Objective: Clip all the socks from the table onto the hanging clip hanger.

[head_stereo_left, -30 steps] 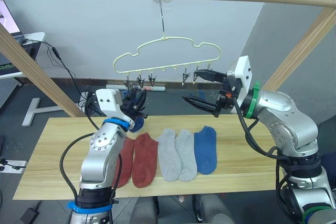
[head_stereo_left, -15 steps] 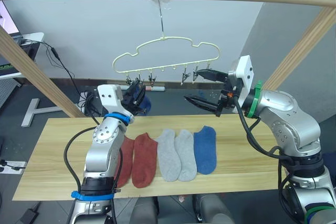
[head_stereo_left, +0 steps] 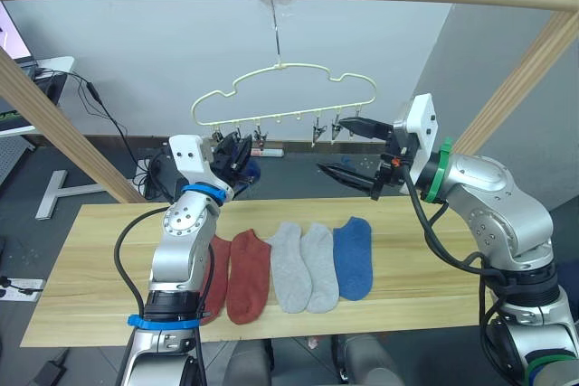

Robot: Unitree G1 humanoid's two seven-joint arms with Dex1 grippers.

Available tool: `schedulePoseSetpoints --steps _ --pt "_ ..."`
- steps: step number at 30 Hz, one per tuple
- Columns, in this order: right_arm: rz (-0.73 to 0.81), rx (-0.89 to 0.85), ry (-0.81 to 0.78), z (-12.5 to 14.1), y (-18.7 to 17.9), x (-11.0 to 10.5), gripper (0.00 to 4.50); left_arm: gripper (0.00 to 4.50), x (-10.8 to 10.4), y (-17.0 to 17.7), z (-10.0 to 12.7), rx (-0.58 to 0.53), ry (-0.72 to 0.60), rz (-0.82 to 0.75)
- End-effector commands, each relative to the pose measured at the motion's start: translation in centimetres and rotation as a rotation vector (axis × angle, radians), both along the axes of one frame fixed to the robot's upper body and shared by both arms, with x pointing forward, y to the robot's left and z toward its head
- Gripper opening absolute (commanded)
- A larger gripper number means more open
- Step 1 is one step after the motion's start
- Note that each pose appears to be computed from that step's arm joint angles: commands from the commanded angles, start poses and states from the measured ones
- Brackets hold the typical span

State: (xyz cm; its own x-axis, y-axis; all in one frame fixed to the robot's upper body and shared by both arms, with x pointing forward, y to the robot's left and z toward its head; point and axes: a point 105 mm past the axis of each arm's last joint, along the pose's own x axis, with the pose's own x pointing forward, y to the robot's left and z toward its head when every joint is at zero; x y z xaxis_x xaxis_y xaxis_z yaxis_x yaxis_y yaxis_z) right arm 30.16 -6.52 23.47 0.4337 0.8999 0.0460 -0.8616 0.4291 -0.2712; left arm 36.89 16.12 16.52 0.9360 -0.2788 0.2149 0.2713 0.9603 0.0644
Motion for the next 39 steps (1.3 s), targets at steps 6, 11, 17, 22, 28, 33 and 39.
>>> schedulePoseSetpoints --steps 6,11,17,22,28,33,39 --pt "0.026 0.027 -0.060 2.2 0.6 -0.7 4.50 1.41 0.0 0.1 1.6 0.008 -0.066 0.007" --pt "0.025 0.027 -0.057 2.2 0.7 -0.8 4.50 1.41 0.0 0.1 1.7 0.005 -0.070 0.007" --pt "0.023 0.026 -0.055 2.2 0.8 -0.8 4.50 1.07 0.0 0.2 1.8 -0.002 -0.077 -0.001" --pt "0.021 0.027 -0.053 2.1 0.6 -0.7 4.50 0.21 0.0 0.2 1.9 -0.004 -0.079 -0.001" --pt "0.005 0.013 -0.028 1.0 0.2 -0.6 4.50 0.19 -0.1 0.3 1.7 -0.001 -0.060 -0.007" --pt "-0.193 -0.162 0.117 -5.7 -1.4 1.1 4.50 0.19 -0.5 0.7 1.6 -0.003 -0.020 -0.059" --pt "-0.322 -0.339 0.331 -14.8 -1.9 1.1 4.50 0.19 -0.9 1.6 2.3 -0.037 0.040 -0.134"
